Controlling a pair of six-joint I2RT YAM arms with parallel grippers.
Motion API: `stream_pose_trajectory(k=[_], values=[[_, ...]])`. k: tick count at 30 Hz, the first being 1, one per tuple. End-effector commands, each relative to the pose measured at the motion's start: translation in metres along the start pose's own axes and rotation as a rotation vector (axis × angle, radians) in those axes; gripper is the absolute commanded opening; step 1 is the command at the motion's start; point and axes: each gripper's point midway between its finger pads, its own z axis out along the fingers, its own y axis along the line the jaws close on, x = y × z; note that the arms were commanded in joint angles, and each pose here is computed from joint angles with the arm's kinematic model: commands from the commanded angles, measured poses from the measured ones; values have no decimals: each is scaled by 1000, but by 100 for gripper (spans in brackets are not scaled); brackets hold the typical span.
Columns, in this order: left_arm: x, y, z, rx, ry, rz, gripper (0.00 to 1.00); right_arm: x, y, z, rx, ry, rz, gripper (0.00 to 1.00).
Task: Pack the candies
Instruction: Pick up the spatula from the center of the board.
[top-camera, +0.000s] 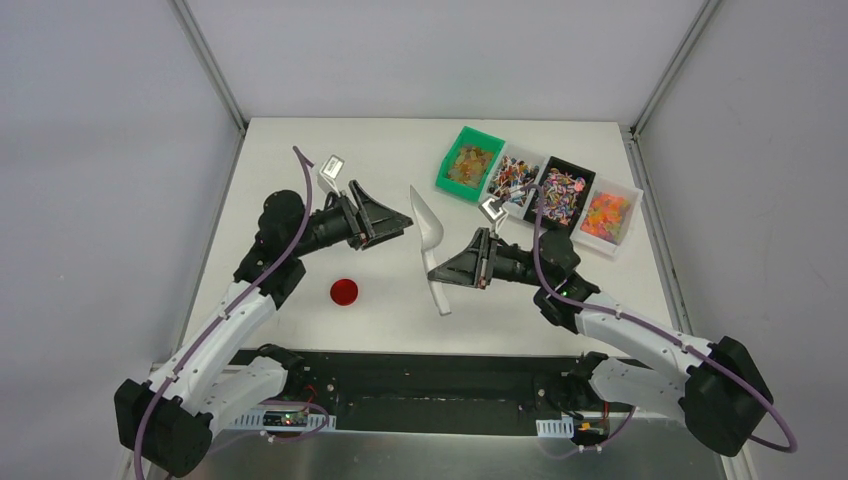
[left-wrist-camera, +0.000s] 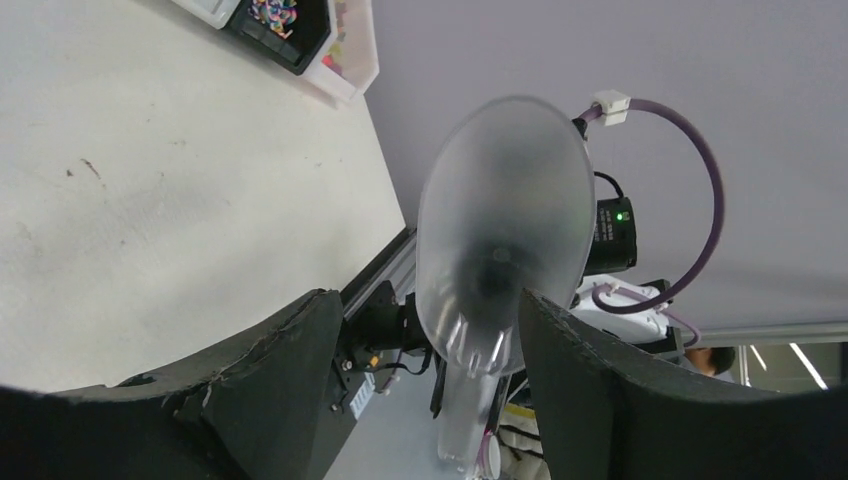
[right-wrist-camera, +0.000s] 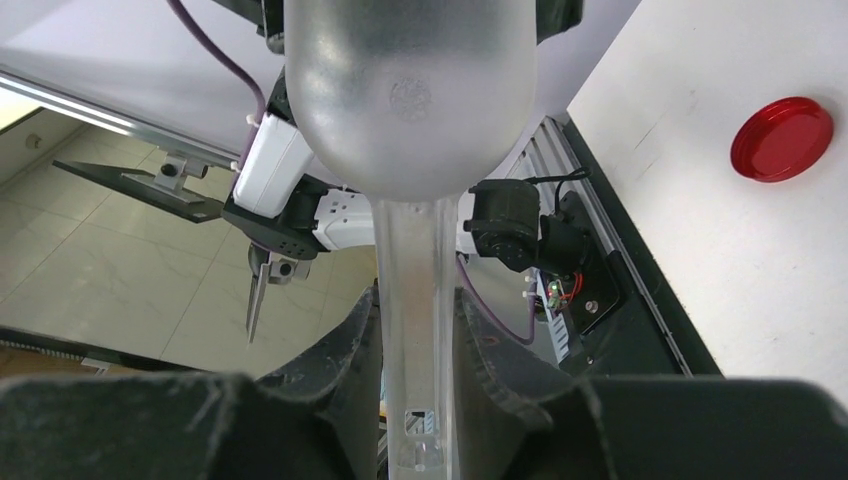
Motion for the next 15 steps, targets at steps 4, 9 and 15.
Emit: stream_pose_trajectory(k=[4, 9, 15], values=[[-2, -14, 7, 118, 16, -46, 67, 6, 34, 7, -115, 32, -75, 8], [1, -11, 8, 137, 19, -85, 61, 8, 36, 15, -119, 46, -82, 9], [3, -14, 4, 151, 6, -81, 45, 8, 28, 21, -107, 49, -75, 10]])
